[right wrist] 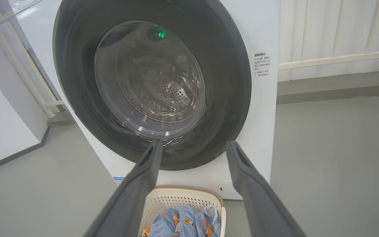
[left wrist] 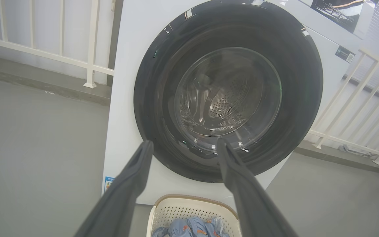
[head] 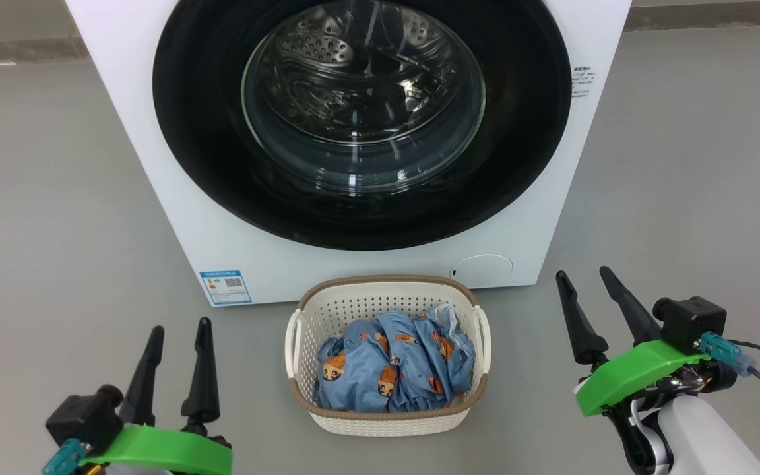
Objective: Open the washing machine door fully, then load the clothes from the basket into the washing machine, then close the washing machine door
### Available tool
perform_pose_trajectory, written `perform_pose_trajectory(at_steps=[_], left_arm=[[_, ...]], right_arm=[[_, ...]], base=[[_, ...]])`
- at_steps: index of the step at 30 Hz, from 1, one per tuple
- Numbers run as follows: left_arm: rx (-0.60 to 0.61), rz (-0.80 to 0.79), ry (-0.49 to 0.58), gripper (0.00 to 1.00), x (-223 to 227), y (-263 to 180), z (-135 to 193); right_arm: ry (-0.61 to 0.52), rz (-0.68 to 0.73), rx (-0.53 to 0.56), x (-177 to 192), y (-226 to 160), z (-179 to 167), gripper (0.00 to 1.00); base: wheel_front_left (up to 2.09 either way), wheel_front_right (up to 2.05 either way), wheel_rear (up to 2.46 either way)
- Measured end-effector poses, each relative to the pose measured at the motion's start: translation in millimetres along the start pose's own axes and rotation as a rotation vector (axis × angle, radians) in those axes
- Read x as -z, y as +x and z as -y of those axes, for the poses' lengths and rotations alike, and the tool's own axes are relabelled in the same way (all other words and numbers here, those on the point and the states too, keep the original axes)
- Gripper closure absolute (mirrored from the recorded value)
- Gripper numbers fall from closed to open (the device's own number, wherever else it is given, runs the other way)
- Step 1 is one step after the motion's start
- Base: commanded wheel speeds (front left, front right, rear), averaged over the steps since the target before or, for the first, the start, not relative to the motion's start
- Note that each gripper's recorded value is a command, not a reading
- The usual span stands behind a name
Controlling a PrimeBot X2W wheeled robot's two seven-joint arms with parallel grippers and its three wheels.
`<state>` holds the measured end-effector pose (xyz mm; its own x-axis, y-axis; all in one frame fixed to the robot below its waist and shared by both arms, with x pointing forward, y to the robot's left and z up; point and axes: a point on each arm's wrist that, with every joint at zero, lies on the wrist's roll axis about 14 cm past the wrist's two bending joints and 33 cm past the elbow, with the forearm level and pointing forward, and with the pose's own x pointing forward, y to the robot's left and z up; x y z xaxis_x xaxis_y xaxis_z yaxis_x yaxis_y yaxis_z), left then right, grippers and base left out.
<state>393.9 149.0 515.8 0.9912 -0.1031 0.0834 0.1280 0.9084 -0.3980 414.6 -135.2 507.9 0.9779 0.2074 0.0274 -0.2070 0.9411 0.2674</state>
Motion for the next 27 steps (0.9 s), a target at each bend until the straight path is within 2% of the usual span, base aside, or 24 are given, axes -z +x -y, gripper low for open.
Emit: perform_pose_trajectory(at_steps=[13, 27], left_arm=[[0.036, 0.025, 0.112, 0.0, -3.9, 1.5, 7.6], [0.036, 0.035, 0.104, 0.0, -6.2, 5.4, 9.3]], right_arm=[[-0.132, 0.005, -0.047, -0.5, 3.5, -8.2, 0.0], [-0.134, -0.002, -0.044, 1.2, 5.7, -6.7, 0.0]], base=[[0.0, 0.0, 0.0], [0.0, 0.0, 0.0]])
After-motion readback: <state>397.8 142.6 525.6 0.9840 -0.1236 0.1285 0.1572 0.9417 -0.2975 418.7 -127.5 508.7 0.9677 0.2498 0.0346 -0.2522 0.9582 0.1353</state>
